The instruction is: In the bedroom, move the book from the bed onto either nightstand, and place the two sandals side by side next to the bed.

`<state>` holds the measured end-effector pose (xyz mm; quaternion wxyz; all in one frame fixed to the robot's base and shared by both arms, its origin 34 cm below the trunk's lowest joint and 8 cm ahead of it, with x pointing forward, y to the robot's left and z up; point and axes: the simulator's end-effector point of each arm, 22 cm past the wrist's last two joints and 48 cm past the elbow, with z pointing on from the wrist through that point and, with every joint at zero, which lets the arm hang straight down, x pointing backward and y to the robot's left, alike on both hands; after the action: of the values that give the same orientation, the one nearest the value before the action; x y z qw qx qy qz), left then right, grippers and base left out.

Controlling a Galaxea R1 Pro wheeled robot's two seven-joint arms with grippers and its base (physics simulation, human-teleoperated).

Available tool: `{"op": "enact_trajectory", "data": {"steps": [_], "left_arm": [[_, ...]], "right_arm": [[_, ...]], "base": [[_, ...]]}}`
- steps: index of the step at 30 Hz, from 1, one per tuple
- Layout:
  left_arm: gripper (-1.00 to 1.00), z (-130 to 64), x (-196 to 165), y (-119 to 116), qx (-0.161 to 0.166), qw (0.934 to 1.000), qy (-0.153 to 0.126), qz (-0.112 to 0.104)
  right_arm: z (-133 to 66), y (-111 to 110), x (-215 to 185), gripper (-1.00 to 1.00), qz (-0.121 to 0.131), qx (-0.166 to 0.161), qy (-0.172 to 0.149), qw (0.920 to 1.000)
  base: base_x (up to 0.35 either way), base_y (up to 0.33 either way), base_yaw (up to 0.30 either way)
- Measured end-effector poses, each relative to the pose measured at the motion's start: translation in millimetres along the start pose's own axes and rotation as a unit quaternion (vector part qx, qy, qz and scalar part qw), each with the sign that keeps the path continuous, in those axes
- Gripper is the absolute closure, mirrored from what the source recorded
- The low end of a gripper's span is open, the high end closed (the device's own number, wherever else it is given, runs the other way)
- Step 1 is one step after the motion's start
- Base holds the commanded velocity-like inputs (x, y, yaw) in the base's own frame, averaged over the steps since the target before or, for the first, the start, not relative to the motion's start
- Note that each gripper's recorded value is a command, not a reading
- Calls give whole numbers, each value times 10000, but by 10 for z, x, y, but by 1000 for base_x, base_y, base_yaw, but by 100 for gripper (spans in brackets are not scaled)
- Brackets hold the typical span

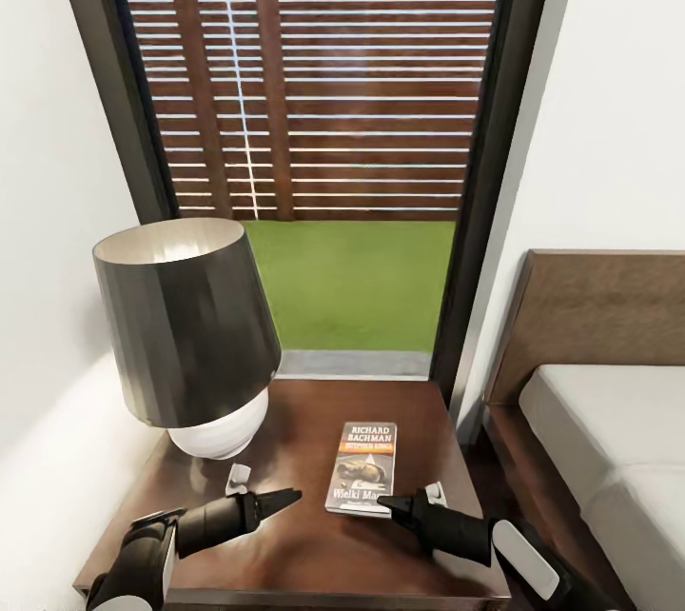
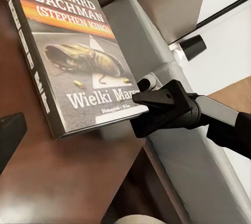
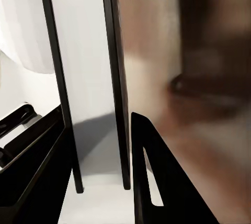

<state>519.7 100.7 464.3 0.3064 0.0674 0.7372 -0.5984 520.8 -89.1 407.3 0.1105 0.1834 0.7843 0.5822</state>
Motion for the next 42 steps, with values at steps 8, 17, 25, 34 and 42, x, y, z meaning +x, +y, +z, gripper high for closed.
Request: {"op": "enact_trajectory", "data": {"steps": [8,17,25,34,42], "left_arm": [[-100,4,35,45,-16,10000,17,-57],[-100,4,46,60,-22,10000,22,-76],[-100,8,81,105,-38,9999,39,-132],[-100,8,93,119,-43,9999,44,-145],[-100,8,93,119,-43,9999,44,-146]], "right_arm": [[13,-60,11,100,46,34,19,10000],[16,-77,14,100,71,37,23,10000],[27,-122,18,100,134,41,30,9999],[30,-109,10,100,172,-12,19,9998],[30,-110,11,100,168,-9,20,9999]], "base": [[0,0,0],[0,0,0],[0,0,0],[0,0,0],[0,0,0]]}}
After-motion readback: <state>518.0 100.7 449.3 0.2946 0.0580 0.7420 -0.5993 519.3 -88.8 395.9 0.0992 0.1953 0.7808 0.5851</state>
